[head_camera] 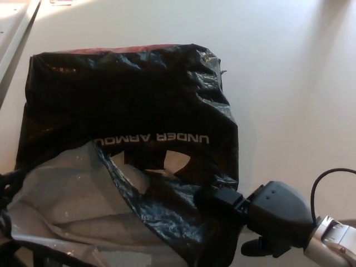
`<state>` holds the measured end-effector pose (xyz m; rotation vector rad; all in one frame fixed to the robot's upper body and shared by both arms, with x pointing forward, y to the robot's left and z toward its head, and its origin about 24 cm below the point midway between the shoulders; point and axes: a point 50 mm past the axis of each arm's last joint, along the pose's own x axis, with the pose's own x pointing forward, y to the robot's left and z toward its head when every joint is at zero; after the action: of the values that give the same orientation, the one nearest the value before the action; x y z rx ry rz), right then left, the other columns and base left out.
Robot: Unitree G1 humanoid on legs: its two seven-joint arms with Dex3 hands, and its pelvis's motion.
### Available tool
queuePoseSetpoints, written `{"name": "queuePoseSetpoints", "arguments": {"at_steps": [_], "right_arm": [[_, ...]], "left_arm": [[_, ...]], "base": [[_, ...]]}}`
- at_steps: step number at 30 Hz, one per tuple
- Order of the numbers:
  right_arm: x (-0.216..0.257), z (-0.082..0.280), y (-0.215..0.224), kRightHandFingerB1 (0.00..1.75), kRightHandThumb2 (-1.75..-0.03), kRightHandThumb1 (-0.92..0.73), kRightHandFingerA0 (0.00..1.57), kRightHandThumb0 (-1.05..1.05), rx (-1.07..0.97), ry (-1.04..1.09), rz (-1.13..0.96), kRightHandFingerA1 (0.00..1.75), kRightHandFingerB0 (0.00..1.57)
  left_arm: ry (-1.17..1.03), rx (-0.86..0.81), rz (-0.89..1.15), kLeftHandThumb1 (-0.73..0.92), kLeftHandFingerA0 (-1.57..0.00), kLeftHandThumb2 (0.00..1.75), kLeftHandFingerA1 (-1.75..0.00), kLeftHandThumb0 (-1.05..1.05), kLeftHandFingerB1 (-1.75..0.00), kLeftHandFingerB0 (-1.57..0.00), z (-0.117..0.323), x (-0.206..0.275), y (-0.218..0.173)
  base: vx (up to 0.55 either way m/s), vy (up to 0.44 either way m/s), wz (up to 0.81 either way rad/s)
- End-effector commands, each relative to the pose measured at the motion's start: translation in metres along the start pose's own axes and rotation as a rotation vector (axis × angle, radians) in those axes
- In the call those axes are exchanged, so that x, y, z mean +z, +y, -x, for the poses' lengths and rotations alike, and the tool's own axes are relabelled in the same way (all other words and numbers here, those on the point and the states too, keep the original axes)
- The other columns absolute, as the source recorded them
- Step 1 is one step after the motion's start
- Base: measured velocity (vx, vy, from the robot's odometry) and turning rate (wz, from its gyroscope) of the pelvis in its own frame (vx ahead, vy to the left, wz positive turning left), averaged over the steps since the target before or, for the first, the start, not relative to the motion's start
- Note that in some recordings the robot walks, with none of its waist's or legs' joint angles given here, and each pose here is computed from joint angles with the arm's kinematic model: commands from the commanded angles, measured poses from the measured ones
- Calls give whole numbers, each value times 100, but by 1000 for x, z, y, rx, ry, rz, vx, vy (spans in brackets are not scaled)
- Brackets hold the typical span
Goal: A plastic bag is kept infront of the robot in the middle of the desk and the robot uses both its hands to grab it from the top and lifts it up and then releases it.
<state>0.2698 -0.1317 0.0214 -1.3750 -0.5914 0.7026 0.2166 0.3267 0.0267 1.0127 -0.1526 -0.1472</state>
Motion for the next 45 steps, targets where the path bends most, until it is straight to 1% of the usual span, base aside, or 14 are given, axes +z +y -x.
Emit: {"name": "queuePoseSetpoints", "arguments": {"at_steps": [1, 8, 9, 11, 12, 13, 19, 20, 21, 23, 24, 25, 32, 45], "right_arm": [[-9, 7, 6, 37, -69, -41, 108, -59, -14, 11, 51, 136, 6], [-11, 2, 4, 41, -68, -43, 110, -51, -67, -15, 84, 129, 13], [-11, 2, 4, 37, -57, -52, 108, -37, -96, -21, 83, 133, 28], [-13, 2, 5, 47, -67, -48, 107, -37, -139, -11, 76, 133, 41], [-13, 0, 6, 56, -58, -53, 102, -22, -211, -6, 59, 151, 74], [-13, -2, 5, 63, -61, -53, 100, -21, -238, 5, 44, 158, 82], [-14, -10, 0, 65, -58, -54, 104, -16, -365, 25, -31, 157, 77], [-13, -10, -2, 65, -58, -54, 104, -16, -391, 21, -43, 157, 77], [-12, -11, -3, 74, -83, -38, 126, -15, -417, 17, -82, 133, 70], [-11, -11, -3, 74, -85, -40, 125, -17, -428, 20, -105, 133, 70], [-11, -12, -3, 74, -85, -40, 125, -17, -434, 19, -107, 133, 70], [-10, -12, -4, 59, -56, -56, 107, -17, -448, 21, -128, 152, 76], [-5, -11, -7, 60, -58, -55, 108, -18, -487, 9, -207, 148, 75], [29, -3, -54, 56, -60, -66, 114, -22, -676, -135, -410, 135, 68]], "left_arm": [[17, -16, -16, 33, -106, 81, -97, -23, -44, -2, 1, -3, 2], [22, -9, -31, 36, -107, 83, -98, -21, -45, -5, 0, -4, 3], [21, -5, -32, 35, -108, 83, -98, -20, -46, -6, 0, -4, 2], [17, -5, -29, 36, -108, 84, -99, -20, -46, -7, -1, -3, 1], [10, 5, -26, 36, -110, 84, -101, -19, -49, -13, -1, -2, 1], [5, 14, -26, 53, -121, 56, -92, -22, -43, -42, -2, -2, 2], [7, 43, -33, 54, -118, 56, -108, -16, -58, -77, -4, -2, 4], [7, 41, -32, 54, -118, 56, -108, -16, -58, -77, -5, -2, 5], [15, 36, -32, 54, -117, 55, -110, -15, -59, -76, -5, -2, 5], [20, 27, -32, 55, -116, 56, -115, -16, -58, -74, -5, -3, 5], [22, 24, -33, 55, -116, 56, -115, -16, -58, -74, -5, -3, 5], [20, 18, -41, 57, -110, 57, -125, -19, -59, -71, -6, -3, 5], [-23, -34, -84, 66, -96, 60, -156, -22, -59, -67, -7, 1, 4], [-184, -56, -88, 70, -94, 61, -154, -20, -61, -68, -15, 27, 14]], "base": [[0, 0, 0], [0, 0, 0], [0, 0, 0], [0, 0, 0], [0, 0, 0], [0, 0, 0], [0, 0, 0], [0, 0, 0], [0, 0, 0], [0, 0, 0], [0, 0, 0], [0, 0, 0], [0, 0, 0], [0, 0, 0]]}}
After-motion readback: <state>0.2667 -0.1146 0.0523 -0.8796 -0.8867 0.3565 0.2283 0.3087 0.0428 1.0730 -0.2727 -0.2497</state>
